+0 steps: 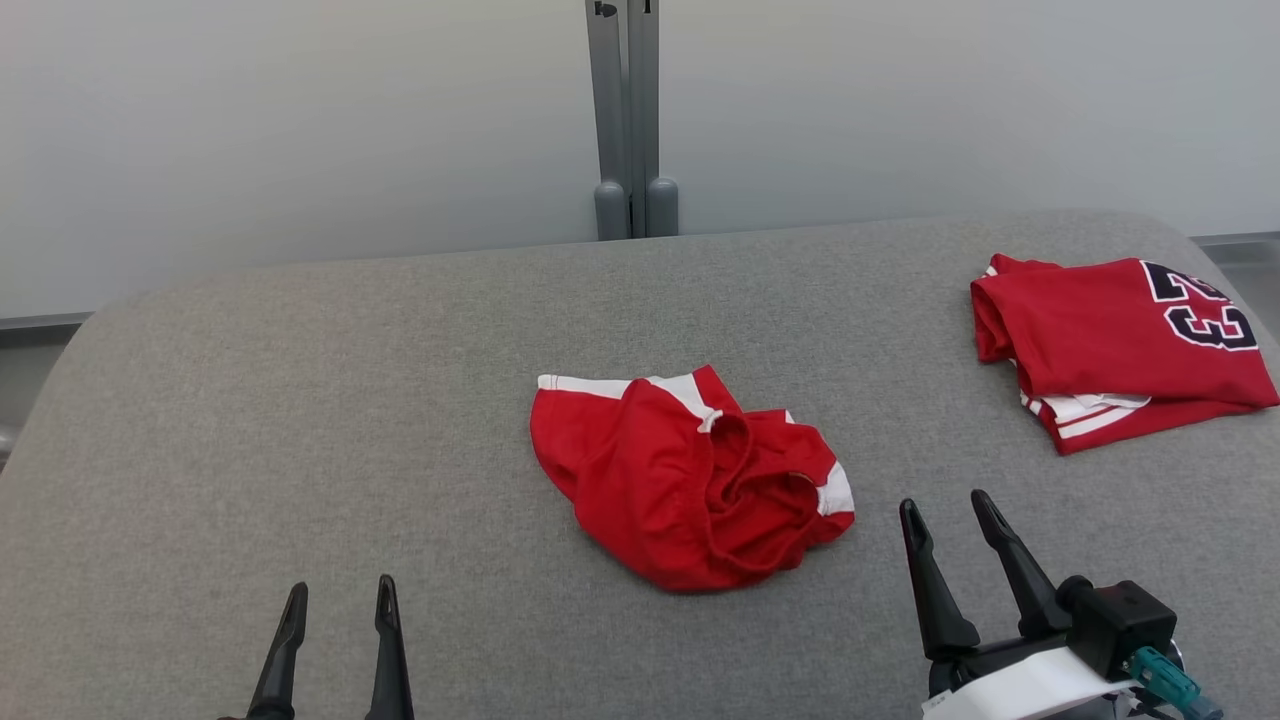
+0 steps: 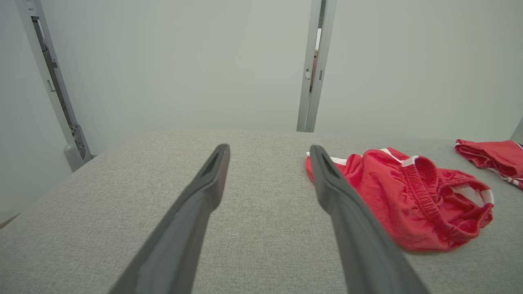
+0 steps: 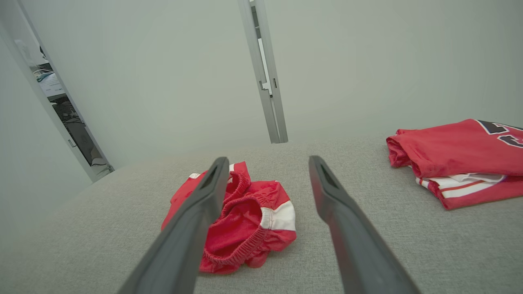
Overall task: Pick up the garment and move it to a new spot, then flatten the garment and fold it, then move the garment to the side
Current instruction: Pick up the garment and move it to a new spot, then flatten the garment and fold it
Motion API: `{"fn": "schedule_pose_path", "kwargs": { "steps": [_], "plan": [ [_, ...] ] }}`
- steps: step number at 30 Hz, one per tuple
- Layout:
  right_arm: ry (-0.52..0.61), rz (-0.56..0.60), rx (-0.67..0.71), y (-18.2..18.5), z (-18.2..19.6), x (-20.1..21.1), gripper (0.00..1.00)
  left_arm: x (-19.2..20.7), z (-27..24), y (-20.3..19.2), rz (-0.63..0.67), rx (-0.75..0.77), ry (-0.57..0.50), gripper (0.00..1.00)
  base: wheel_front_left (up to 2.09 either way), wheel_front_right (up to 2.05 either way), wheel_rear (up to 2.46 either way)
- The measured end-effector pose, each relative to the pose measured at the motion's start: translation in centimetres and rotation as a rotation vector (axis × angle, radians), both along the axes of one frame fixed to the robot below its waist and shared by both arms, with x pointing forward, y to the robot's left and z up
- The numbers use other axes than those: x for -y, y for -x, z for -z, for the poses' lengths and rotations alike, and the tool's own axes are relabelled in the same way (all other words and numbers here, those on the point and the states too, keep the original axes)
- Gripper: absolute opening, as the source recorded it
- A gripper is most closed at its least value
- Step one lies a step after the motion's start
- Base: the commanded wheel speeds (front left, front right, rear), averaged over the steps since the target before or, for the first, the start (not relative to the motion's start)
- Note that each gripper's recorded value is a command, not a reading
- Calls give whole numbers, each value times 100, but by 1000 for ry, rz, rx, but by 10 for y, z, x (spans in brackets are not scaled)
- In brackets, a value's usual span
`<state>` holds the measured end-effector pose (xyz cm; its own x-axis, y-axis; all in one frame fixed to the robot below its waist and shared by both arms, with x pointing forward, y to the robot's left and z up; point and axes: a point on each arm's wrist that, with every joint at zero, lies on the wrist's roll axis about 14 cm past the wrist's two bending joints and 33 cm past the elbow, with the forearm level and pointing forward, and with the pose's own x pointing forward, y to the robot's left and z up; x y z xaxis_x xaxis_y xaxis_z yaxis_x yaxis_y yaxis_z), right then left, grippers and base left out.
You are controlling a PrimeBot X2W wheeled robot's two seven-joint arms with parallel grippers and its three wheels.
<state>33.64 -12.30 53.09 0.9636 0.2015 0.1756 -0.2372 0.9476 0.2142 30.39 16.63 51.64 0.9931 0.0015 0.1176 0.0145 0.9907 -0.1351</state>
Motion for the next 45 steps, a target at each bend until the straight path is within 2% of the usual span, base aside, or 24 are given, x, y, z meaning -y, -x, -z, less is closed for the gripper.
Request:
{"fn": "schedule_pose_path", "kwargs": {
  "steps": [36, 41, 45],
  "plan": [
    [1, 1, -32, 4, 10, 0, 100, 16, 5, -1, 33, -17, -33, 100, 0, 0, 0],
    [0, 6, -38, 3, 12, 1, 100, 27, 7, -5, 80, -22, -44, 100, 0, 0, 0],
    [-2, 20, -36, 0, 11, 6, 100, 51, 13, -11, 181, -39, -32, 100, 0, 0, 0]
  ]
}}
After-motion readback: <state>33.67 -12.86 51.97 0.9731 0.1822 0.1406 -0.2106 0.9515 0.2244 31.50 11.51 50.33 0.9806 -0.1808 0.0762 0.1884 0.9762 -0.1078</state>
